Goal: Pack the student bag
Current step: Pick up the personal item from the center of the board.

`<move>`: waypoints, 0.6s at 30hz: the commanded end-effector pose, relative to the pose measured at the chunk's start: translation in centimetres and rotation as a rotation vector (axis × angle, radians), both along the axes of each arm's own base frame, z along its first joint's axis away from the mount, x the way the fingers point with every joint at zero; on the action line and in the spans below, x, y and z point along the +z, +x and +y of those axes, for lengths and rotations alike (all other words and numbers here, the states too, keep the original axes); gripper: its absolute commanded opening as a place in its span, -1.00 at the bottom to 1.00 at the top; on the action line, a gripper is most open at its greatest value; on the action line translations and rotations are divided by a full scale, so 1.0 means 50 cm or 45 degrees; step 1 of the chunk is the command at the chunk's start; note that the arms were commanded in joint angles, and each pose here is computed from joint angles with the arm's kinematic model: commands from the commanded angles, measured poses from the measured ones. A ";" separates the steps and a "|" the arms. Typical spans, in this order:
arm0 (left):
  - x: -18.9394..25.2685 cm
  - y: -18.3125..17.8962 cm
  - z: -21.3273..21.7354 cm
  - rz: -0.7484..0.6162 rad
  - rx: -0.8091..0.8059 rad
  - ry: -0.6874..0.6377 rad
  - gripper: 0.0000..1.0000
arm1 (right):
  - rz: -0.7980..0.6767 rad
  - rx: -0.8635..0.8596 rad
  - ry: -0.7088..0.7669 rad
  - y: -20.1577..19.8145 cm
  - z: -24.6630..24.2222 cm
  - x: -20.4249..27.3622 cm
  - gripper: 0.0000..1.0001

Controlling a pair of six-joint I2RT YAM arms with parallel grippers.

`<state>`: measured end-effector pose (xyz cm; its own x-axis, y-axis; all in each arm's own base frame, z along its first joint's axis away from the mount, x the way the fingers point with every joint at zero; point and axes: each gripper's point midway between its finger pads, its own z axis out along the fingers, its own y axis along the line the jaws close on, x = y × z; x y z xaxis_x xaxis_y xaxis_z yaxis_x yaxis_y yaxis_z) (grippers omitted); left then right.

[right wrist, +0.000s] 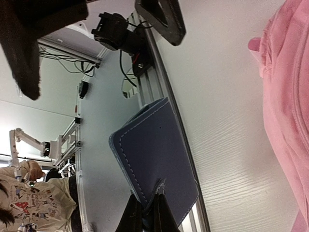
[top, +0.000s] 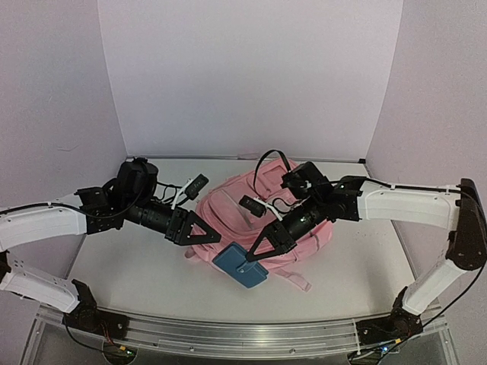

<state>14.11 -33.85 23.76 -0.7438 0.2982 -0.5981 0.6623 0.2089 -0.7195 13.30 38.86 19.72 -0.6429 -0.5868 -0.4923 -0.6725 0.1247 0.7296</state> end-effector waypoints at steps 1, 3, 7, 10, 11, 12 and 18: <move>0.006 0.001 -0.023 -0.079 -0.013 0.007 0.82 | 0.117 0.176 0.172 -0.048 -0.008 0.072 -1.00; 0.000 -0.007 -0.034 -0.059 -0.047 0.016 0.78 | 0.144 0.196 0.179 -0.050 -0.009 0.067 -1.00; 0.006 -0.042 -0.055 0.000 -0.156 -0.010 0.61 | 0.147 0.194 0.187 -0.040 -0.009 0.065 -1.00; 0.014 -0.056 -0.056 0.028 -0.186 -0.025 0.46 | 0.145 0.175 0.186 -0.028 -0.012 0.062 -1.00; 0.016 -0.058 -0.056 0.036 -0.189 -0.029 0.44 | 0.149 0.169 0.182 -0.025 -0.014 0.058 -1.00; 0.018 -0.062 -0.056 0.049 -0.199 -0.034 0.42 | 0.150 0.163 0.178 -0.022 -0.015 0.054 -1.00; 0.013 -0.092 -0.074 0.110 -0.268 -0.024 0.48 | 0.160 0.149 0.164 -0.010 -0.016 0.038 -1.00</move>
<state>11.03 -36.18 21.94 -0.7491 0.4158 -0.5157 0.6189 0.1613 -0.7688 12.03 37.82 21.61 -0.6449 -0.6116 -0.4582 -0.5674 -0.0184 0.8232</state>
